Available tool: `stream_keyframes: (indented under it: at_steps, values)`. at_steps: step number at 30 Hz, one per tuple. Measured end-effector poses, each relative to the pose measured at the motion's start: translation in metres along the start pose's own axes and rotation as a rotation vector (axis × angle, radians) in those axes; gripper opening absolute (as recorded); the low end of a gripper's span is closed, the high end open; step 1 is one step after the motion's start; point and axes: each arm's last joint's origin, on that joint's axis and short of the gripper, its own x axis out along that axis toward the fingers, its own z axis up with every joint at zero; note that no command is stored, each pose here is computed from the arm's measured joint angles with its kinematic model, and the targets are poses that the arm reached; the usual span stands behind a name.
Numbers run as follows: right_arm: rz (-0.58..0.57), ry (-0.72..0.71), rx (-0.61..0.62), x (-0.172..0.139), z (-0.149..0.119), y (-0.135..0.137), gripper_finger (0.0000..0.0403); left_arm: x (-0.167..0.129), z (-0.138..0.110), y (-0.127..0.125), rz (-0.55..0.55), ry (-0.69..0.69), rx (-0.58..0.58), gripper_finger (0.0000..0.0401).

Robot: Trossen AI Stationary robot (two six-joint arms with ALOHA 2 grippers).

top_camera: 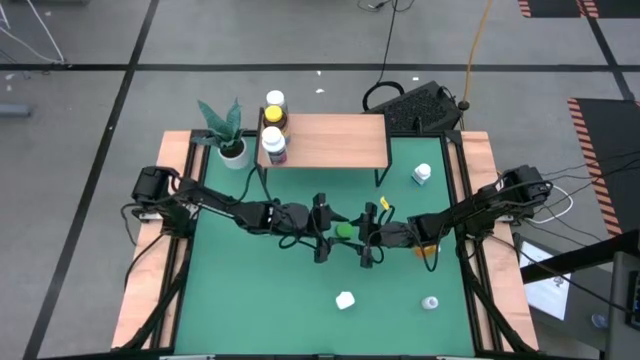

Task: Pick and place medicine bottles onto shelf by color
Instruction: Put the light green pill bottle on the shelf

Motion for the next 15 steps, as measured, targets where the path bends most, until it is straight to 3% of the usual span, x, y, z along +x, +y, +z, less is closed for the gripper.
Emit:
stream_keyframes:
  at_steps: [7, 15]
  values:
    - [-0.002, 0.002, 0.002, 0.0, -0.0002, -0.0001, 0.0222, 0.0001, -0.0005, 0.0004, 0.0, 0.005, 0.0, 0.0206]
    - [-0.002, 0.003, 0.002, 0.0001, -0.0002, -0.0002, 0.0223, 0.0001, -0.0012, 0.0006, 0.004, 0.012, 0.0, 0.0209]
